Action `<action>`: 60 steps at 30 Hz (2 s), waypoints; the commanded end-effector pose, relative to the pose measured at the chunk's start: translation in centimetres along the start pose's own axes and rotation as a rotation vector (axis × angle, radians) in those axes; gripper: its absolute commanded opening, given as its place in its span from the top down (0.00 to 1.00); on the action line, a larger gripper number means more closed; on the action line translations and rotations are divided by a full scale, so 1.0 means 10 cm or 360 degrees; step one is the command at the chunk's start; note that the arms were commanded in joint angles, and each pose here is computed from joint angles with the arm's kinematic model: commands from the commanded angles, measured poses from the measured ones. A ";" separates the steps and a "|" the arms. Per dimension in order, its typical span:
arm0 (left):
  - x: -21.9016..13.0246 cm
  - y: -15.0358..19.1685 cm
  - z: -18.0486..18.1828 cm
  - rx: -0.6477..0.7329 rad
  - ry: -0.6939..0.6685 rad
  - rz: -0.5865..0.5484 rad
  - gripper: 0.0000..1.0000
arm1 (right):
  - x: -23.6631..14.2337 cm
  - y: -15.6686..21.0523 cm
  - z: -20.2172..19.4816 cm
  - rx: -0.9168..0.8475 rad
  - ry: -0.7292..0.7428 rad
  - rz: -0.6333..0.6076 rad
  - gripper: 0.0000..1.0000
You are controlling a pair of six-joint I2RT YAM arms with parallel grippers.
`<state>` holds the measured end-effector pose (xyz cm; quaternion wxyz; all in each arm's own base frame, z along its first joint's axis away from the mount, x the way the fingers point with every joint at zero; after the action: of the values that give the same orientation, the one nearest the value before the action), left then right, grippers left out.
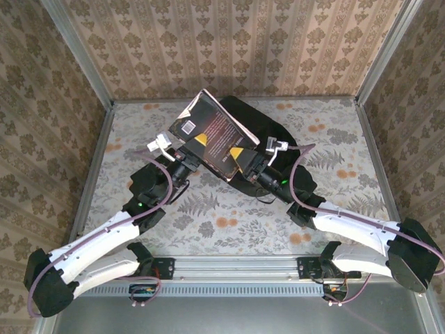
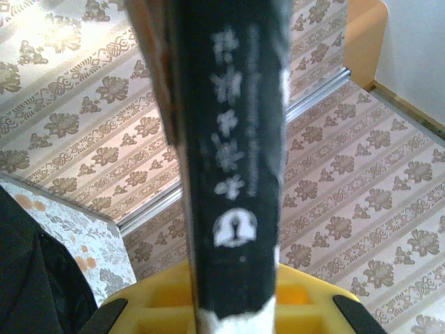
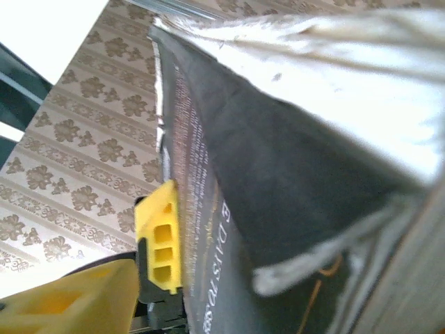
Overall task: Pack the student bag
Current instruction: Pass the book, then open the student bag at the center of the table.
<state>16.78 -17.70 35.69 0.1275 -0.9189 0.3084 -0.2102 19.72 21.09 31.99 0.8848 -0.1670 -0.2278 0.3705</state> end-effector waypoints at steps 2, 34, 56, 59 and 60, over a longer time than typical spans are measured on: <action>-0.04 -0.09 -0.19 -0.0058 0.0143 -0.0081 1.00 | 0.04 -0.13 0.14 -0.0026 -0.0128 -0.0117 0.46; 0.81 0.52 0.44 0.1455 -0.0895 0.1261 0.40 | -1.21 -0.88 0.14 -0.0965 0.1611 -0.0094 1.00; 1.25 1.95 0.89 0.2475 -0.0921 0.1996 0.14 | -1.63 -1.12 0.27 -0.0974 0.1750 -0.0364 1.00; 1.32 1.96 0.97 0.2599 -0.0974 0.1960 0.19 | -1.63 -1.12 0.24 -0.0961 0.1736 -0.0353 1.00; 1.34 1.97 0.99 0.2631 -0.0983 0.1944 0.23 | -1.62 -1.12 0.23 -0.0959 0.1731 -0.0346 1.00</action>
<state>19.91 -39.93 23.03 0.8348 -0.2694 0.4800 -0.0110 14.74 1.84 33.66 0.8054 -0.5598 0.1831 0.0661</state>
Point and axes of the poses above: each hand's point on the last joint's axis, 136 mm out from that joint toward the fingers, its own x axis out along the fingers, its own z axis along the line the jaws close on, y = z × x, the point moved 10 cm from there along -x, back along the fingers, and after that the axes turned 8 degrees about -x, right-handed, at the moved point
